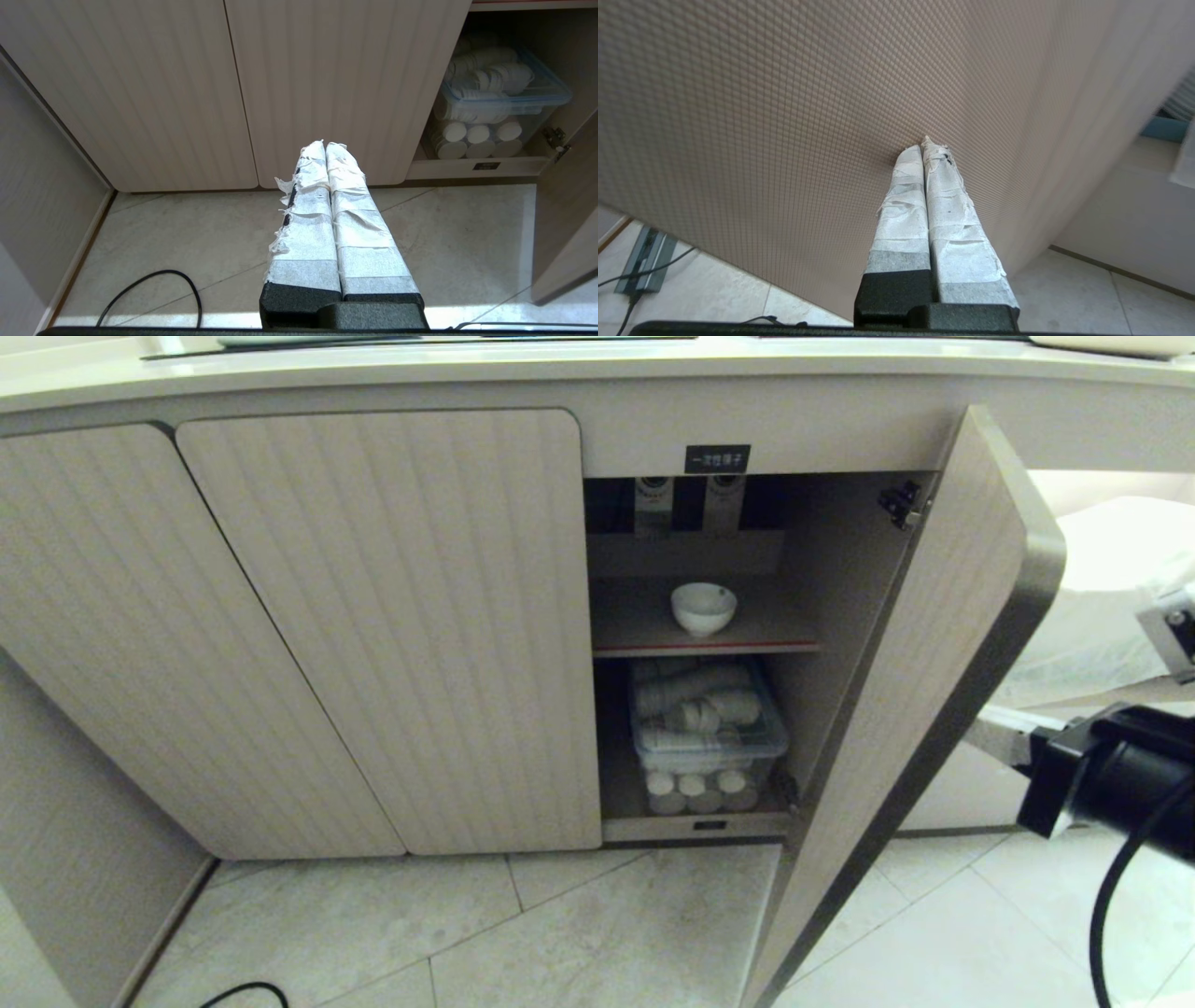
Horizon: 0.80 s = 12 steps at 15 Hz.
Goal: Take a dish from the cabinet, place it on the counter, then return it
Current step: Close the cabinet door
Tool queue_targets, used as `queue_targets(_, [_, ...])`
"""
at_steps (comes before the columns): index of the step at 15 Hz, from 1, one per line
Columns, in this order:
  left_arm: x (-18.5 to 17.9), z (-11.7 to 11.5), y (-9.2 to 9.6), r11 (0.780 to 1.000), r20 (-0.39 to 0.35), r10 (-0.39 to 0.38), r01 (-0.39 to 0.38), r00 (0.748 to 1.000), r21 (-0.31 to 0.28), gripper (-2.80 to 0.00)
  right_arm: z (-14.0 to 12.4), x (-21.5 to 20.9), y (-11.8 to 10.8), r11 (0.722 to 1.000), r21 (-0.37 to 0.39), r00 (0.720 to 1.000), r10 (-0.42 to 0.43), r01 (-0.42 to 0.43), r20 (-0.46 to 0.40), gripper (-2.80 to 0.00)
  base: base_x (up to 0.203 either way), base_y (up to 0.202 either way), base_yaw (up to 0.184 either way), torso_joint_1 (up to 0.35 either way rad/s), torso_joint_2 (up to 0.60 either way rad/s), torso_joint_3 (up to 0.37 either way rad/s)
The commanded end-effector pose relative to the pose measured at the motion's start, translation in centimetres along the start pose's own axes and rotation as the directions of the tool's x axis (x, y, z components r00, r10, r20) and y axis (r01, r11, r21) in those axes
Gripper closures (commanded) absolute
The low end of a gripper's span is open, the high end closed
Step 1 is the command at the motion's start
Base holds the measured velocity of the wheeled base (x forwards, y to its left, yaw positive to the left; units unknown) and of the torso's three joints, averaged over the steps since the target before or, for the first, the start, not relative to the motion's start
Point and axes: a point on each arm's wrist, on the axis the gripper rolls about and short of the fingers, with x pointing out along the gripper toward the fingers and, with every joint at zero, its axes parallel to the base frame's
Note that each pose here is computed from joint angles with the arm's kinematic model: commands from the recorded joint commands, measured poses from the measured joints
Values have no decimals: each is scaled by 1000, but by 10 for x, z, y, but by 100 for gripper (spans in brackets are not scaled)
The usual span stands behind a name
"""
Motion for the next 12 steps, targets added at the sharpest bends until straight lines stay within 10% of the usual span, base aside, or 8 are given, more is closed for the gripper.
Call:
queue_targets(1, [0, 0, 0, 1000, 1, 0, 0, 1000, 0, 0, -1, 8, 2, 1000, -2, 1000, 17, -17, -14, 0, 0, 0, 0, 0, 0, 0])
queue_targets(12, [0, 0, 0, 1000, 0, 0, 0, 1000, 0, 0, -17, 65, 2, 998, -65, 1000, 6, -5, 27, 0, 0, 0, 0, 0, 0, 0])
